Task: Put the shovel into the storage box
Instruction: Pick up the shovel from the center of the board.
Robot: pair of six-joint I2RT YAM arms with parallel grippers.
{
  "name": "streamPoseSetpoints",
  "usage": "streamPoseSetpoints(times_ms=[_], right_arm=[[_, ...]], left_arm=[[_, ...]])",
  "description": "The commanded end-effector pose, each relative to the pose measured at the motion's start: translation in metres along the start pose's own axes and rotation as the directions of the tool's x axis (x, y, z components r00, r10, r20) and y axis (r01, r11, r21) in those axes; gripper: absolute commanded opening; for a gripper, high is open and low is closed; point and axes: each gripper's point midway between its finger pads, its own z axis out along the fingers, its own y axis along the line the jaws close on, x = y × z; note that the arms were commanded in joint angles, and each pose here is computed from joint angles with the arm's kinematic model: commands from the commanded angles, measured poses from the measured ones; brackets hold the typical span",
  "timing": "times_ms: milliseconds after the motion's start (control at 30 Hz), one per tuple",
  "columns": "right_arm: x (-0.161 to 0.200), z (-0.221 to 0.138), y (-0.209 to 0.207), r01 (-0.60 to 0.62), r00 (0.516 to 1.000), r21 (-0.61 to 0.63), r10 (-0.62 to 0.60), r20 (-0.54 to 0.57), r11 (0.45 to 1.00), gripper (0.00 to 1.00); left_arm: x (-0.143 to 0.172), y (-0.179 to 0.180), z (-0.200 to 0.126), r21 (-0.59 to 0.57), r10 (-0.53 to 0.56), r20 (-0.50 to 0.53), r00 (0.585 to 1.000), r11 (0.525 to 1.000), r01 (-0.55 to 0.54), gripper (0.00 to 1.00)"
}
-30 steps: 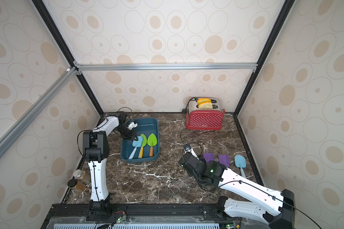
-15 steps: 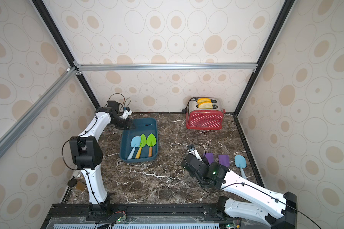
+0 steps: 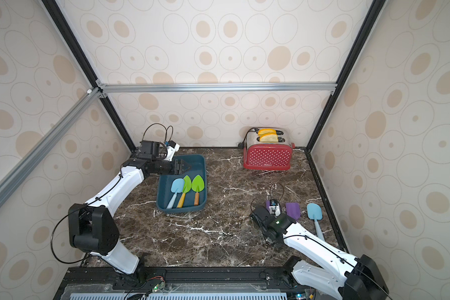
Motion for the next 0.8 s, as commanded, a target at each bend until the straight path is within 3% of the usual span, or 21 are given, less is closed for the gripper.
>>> streamPoseSetpoints(times_ms=[0,433,767], right_arm=[[0.006,0.009,0.006,-0.086,0.996,-0.054,0.084,-0.035,0.995,0.63],[0.012,0.041,0.034,-0.216,0.967,-0.188,0.182,-0.180,0.958,0.58],[0.031,0.046,0.035,-0.272,0.941,-0.184,0.221,-0.257,0.944,0.53]], left_arm=[[-0.019,-0.026,-0.010,0.094,-0.001,0.115,0.993,0.996,-0.009,0.65],[-0.003,-0.025,-0.006,0.114,-0.042,0.122,0.992,0.993,0.028,0.66],[-0.007,-0.033,-0.015,0.124,-0.026,0.141,0.990,0.992,0.008,0.67]])
